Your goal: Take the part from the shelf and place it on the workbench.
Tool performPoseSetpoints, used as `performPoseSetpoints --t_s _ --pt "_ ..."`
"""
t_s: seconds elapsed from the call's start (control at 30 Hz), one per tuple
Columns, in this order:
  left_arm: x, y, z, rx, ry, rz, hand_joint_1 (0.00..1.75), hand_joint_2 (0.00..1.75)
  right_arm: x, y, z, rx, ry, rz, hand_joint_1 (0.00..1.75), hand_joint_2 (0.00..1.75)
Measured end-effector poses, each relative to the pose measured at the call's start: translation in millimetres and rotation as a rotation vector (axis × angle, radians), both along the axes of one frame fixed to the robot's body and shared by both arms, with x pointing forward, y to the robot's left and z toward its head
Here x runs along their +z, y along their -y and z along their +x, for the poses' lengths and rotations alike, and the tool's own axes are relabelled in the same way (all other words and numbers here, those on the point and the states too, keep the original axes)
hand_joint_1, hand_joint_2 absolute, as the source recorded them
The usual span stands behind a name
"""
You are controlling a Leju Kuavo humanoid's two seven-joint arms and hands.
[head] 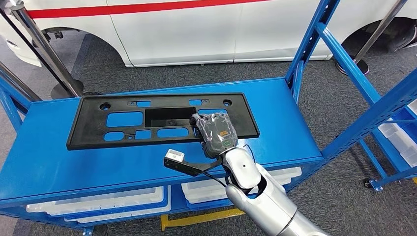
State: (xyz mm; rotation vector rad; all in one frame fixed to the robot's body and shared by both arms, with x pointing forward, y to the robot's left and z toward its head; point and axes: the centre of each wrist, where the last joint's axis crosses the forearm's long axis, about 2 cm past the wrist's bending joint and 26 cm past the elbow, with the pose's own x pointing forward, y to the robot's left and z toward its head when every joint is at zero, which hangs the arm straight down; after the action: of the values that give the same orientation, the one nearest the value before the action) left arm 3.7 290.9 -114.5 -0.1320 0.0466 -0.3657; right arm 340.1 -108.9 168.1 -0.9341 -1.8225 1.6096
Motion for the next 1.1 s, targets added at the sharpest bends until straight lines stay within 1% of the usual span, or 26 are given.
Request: performPoseSetpoints --t_s 0.23,0.47,0.6,1.1 --pt "0.0 0 0.0 -0.001 0.000 0.000 0.00 1.75 0 0 0 0.001 0.006 0.004 1.75 1.75" --pt "0.0 -1 0.3 -0.016 0.003 0.013 0.00 1.75 12 3 -7 0.018 0.082 0.032 1.75 1.75" --pt "0.0 -1 0.5 -0.020 0.002 0.013 0.00 1.75 7 8 -8 0.011 0.067 0.021 1.75 1.75" --pt "0.0 -2 0.1 -0.037 -0.003 0.014 0.00 1.75 8 9 -11 0.024 0.036 0.043 1.75 1.75"
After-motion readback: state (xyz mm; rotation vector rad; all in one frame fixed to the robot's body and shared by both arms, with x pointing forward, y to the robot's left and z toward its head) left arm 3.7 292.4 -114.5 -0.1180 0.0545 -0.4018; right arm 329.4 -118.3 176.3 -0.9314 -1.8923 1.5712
